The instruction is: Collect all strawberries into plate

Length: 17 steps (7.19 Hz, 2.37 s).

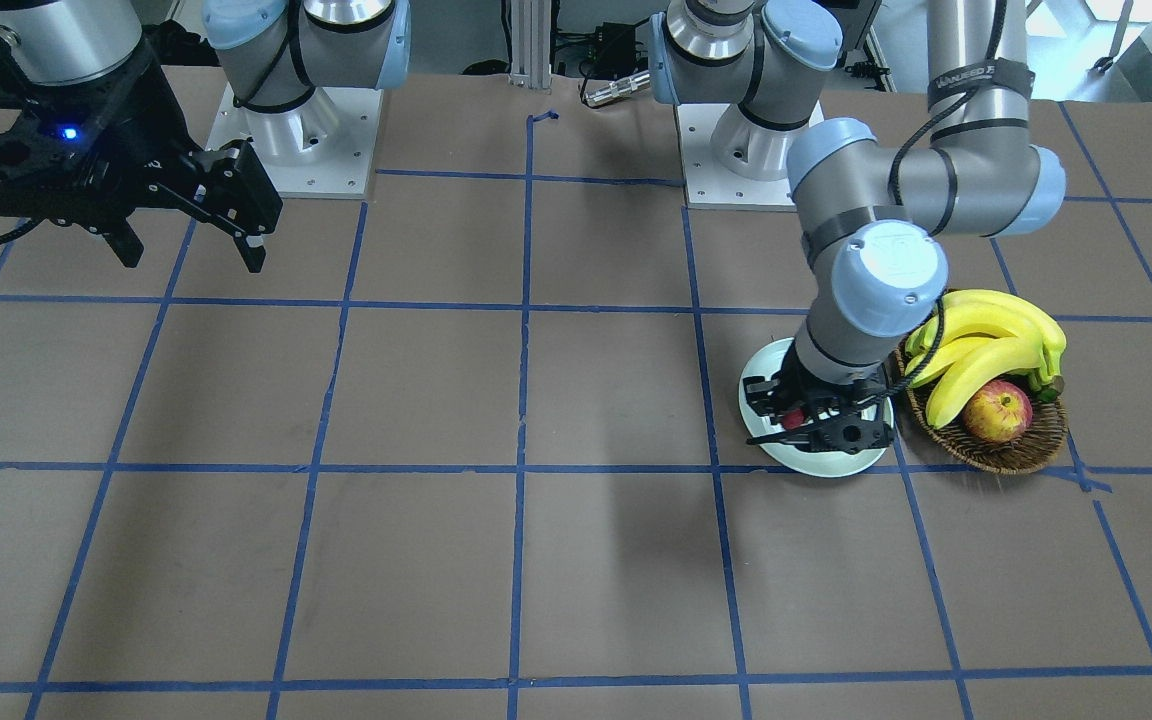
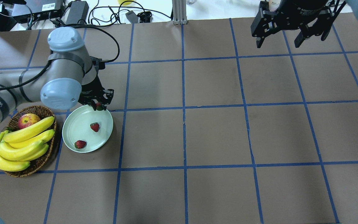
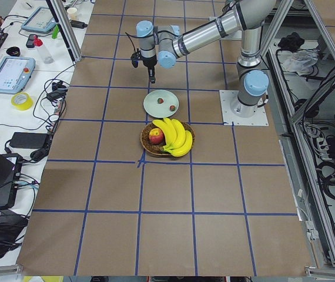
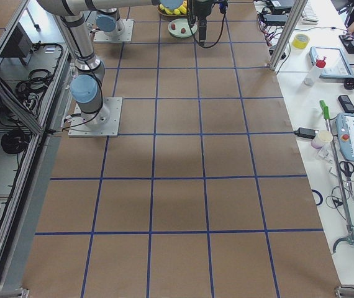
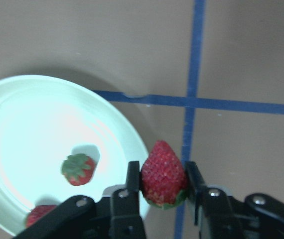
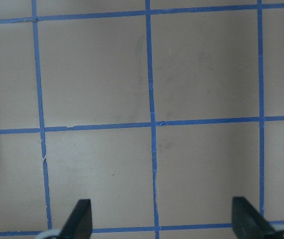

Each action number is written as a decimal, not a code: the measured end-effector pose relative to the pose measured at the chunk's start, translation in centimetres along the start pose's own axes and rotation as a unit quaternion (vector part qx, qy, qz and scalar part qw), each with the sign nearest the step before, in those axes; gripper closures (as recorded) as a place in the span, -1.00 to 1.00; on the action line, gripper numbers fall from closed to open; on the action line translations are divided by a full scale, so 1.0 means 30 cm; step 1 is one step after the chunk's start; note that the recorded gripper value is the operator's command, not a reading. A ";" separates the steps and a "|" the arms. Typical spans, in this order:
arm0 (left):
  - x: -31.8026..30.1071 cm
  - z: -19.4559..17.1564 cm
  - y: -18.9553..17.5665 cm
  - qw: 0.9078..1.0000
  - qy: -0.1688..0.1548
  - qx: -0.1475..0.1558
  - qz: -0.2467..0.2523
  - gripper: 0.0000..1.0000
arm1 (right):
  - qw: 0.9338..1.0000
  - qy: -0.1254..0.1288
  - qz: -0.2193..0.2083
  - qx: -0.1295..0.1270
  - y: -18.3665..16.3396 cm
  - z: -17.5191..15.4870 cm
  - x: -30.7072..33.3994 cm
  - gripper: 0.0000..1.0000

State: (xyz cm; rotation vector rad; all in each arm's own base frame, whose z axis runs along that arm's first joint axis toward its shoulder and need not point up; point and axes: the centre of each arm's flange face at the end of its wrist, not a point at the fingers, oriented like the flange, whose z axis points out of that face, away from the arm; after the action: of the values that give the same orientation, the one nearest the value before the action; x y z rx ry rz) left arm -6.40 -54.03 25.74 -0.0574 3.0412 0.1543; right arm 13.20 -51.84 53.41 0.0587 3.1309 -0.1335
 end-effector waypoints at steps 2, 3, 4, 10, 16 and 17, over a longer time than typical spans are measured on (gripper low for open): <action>-0.219 0.072 0.001 0.999 0.021 -0.017 0.030 0.92 | 1.000 0.000 0.000 0.000 0.000 0.001 -0.001 -1.00; -0.273 0.115 0.004 0.999 0.033 -0.023 0.036 0.87 | 1.000 0.001 0.000 0.000 0.000 0.002 -0.002 -1.00; -0.286 0.159 0.017 0.998 0.040 -0.032 0.038 0.51 | 1.000 0.001 0.000 0.000 0.000 0.002 -0.002 -1.00; -0.265 0.180 0.041 0.998 0.042 -0.035 0.040 -1.00 | 1.000 0.000 -0.002 -0.003 0.003 0.009 -0.005 -1.00; 0.252 -0.719 0.140 0.996 0.021 0.069 0.050 -1.00 | 1.000 0.000 -0.002 -0.002 0.002 0.010 -0.005 -1.00; 0.277 -0.819 0.211 0.994 0.026 0.097 0.048 -1.00 | 1.000 0.000 -0.002 -0.002 0.002 0.010 -0.005 -1.00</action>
State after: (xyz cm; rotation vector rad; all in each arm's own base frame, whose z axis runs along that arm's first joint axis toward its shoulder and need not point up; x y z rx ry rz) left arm -17.23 -50.54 49.90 0.1004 3.0950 -0.1378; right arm 13.34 -51.80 53.12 0.0511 3.1315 -0.1278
